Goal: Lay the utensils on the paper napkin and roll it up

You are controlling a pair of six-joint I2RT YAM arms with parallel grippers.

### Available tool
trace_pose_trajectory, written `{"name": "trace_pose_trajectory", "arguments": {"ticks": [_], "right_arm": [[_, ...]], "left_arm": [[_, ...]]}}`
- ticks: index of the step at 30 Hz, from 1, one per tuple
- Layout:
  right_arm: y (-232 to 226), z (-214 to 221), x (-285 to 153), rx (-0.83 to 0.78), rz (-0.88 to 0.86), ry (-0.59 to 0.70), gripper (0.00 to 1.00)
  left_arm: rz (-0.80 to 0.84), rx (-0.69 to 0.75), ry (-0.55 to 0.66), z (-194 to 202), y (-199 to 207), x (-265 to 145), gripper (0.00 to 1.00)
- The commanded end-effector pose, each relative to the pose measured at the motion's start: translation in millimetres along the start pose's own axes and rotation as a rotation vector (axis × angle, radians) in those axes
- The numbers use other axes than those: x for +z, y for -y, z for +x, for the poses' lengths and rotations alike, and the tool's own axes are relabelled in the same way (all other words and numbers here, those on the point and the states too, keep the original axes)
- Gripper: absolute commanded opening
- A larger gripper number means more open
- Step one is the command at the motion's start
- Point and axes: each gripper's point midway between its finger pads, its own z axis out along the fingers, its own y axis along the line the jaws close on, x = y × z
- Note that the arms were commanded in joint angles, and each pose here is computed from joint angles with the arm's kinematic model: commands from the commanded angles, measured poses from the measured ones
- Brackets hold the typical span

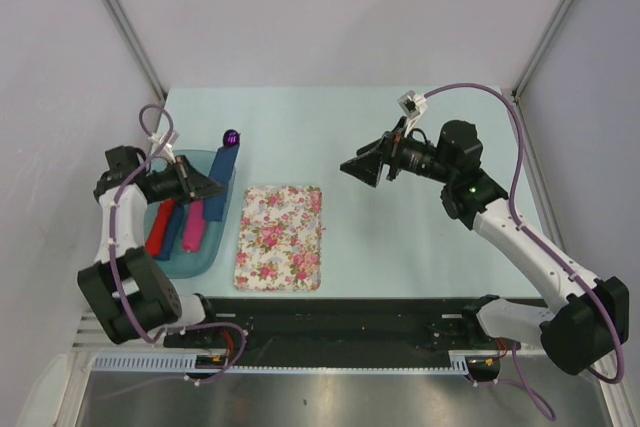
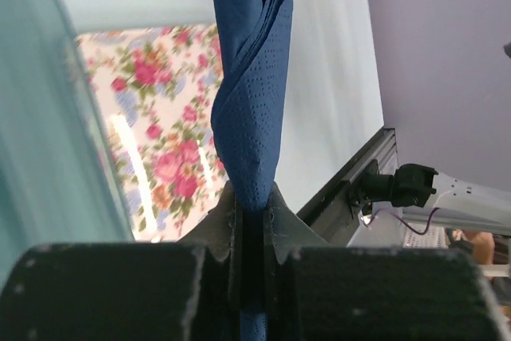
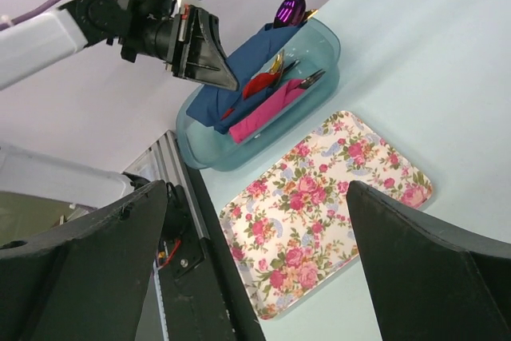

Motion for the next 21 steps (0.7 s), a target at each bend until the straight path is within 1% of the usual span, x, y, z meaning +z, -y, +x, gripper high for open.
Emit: {"name": "trace_pose_trajectory", "arguments": {"ticks": [1, 6, 11, 16, 21], "right_arm": [[4, -3, 3, -0.033, 0.005, 0.012, 1.0], [7, 0, 4, -0.025, 0.012, 0.003, 1.0], [12, 3, 4, -0.014, 0.021, -0.011, 1.0], [15, 5, 5, -0.004, 0.024, -0.022, 1.0], [16, 8, 5, -0.001, 0.02, -0.037, 1.0]], "left_arm": [[-0.01, 0.027, -0.04, 5, -21, -20, 0.0], [-0.11, -0.056, -0.029, 4, -72, -33, 0.0], [-0.156, -0.12, -0.078, 26, -103, -30, 0.0], [-0.177, -0.141, -0.097, 37, -124, -24, 0.0], [-0.156, -0.137, -0.084, 28, -126, -22, 0.0]]}}
